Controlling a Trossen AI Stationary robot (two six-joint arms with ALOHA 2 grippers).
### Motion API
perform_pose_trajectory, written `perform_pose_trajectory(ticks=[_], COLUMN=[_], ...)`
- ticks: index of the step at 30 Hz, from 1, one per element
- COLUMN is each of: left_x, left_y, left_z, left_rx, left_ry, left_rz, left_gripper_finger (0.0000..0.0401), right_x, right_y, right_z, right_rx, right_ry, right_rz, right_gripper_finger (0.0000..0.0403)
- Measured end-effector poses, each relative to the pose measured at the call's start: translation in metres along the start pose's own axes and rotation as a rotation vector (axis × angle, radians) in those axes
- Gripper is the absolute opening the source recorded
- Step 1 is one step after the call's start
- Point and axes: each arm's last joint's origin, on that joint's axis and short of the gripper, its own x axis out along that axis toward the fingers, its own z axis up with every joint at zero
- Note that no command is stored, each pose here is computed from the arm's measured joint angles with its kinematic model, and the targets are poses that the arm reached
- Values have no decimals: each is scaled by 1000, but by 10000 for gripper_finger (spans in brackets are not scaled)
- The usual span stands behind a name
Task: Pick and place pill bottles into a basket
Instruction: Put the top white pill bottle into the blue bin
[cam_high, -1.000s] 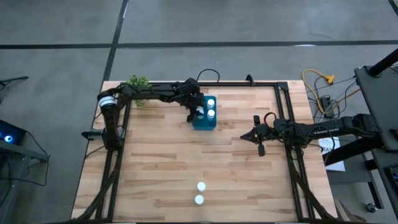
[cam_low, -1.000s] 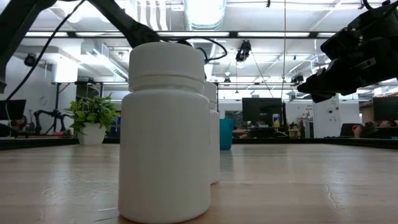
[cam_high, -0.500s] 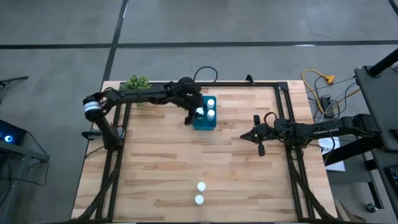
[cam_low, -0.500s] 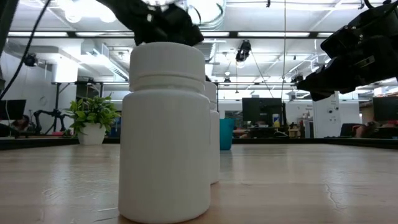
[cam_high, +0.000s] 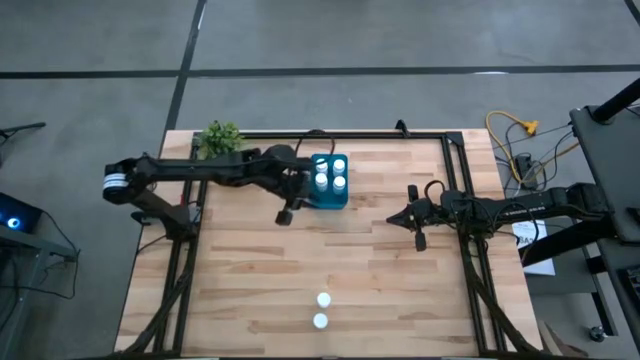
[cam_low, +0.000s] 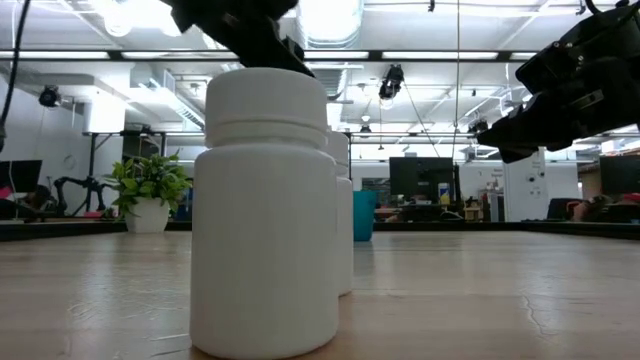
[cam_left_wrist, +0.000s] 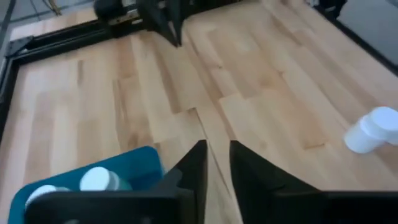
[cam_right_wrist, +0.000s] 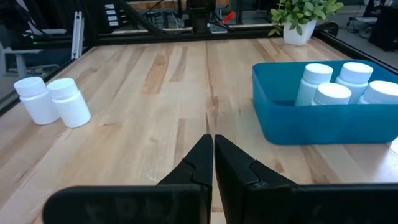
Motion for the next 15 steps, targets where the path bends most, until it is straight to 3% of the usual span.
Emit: perform_pose_trajectory(ticks=[5, 15], left_x=[-12, -39], left_y=[-22, -67], left_z=[-8, -39], left_rx=[25, 62], left_ry=[-10, -163], left_rz=[-25, 6], left_gripper_finger=[5, 1], right_x=[0, 0], right_y=[0, 0], right_z=[0, 4], right_rx=[23, 55], right_ry=[-3, -43], right_rz=[1, 5], right_gripper_finger=[9, 9])
